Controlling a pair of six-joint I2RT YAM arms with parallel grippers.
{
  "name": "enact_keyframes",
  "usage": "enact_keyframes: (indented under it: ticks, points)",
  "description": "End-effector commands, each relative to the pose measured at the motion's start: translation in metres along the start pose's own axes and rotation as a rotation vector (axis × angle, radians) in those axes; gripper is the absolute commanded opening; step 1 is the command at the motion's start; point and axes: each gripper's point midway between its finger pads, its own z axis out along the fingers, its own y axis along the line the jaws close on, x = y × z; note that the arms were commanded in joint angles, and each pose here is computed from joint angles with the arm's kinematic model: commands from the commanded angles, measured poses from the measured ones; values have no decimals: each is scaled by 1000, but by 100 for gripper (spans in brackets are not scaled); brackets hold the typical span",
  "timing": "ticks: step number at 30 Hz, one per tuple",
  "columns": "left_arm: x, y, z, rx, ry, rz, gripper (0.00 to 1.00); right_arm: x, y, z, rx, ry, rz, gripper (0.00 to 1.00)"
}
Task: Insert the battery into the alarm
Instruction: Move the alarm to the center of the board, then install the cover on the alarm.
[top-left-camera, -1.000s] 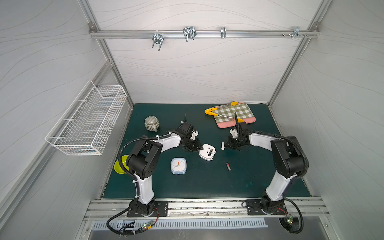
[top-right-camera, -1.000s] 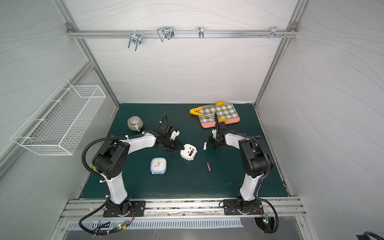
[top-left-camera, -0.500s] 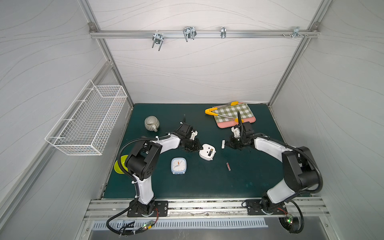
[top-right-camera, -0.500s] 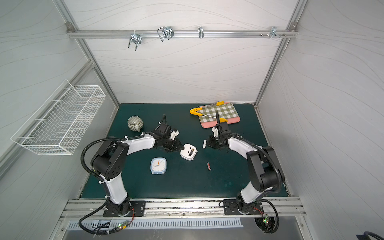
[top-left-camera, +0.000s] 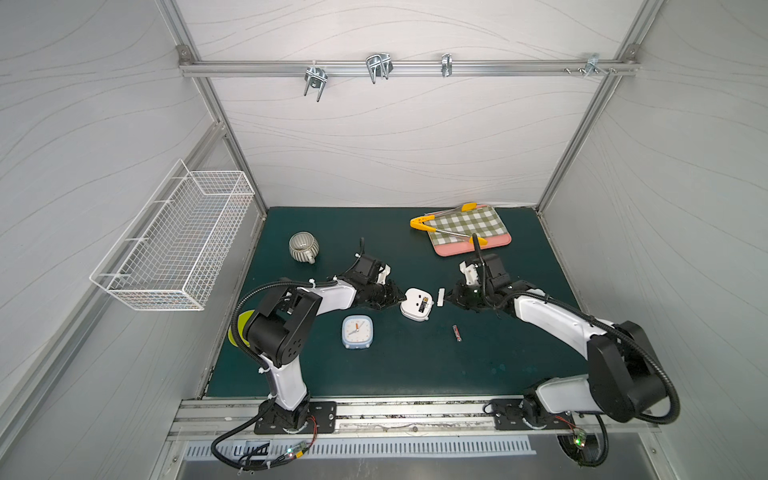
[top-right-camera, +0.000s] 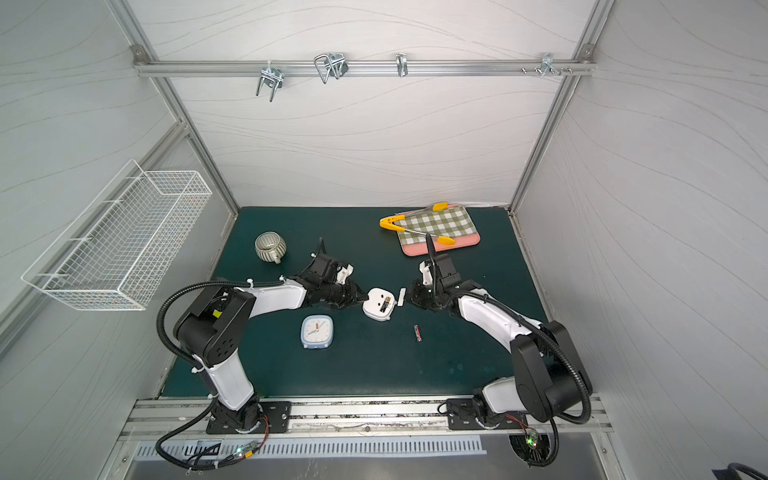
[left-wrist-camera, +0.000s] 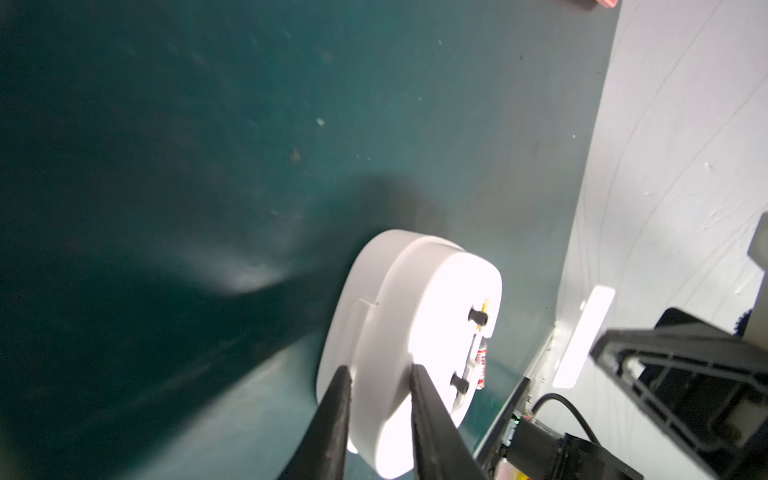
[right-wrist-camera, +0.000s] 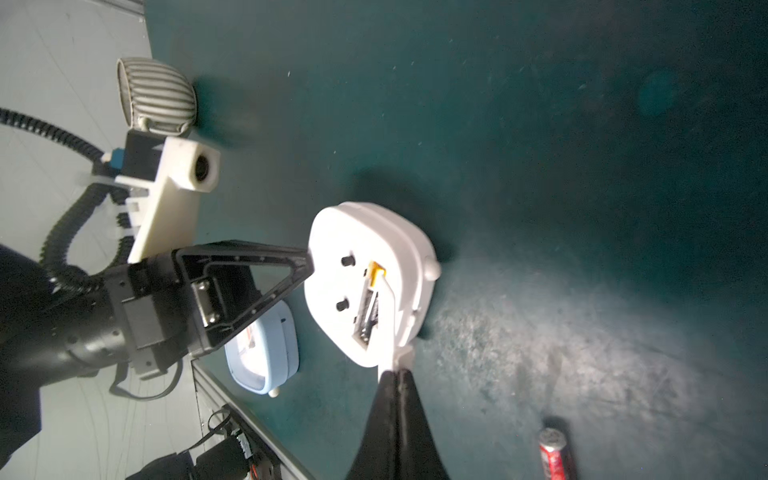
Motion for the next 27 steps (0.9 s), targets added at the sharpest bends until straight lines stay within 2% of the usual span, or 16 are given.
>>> enact_keyframes:
  ticks: [1,6,11,18,21,23,27]
  points:
    - [41,17,21,-57,112,-99,27,11,12,5,-29,-23,82,0]
    - [53,1,23,-50,120,-58,34,17,15,8,-19,-29,81,0]
    - [52,2,17,-84,101,-20,43,16,9,2,22,-31,48,0]
    - [45,-4,3,-135,74,69,68,14,-7,-7,15,22,1,0]
    - [44,-8,1,-140,77,90,85,14,-5,-8,-27,58,-33,0]
    - [44,-9,2,-136,82,98,93,16,-4,-7,-38,95,-56,0]
    - [47,-14,6,-129,96,111,98,16,-5,-4,-51,125,-63,0]
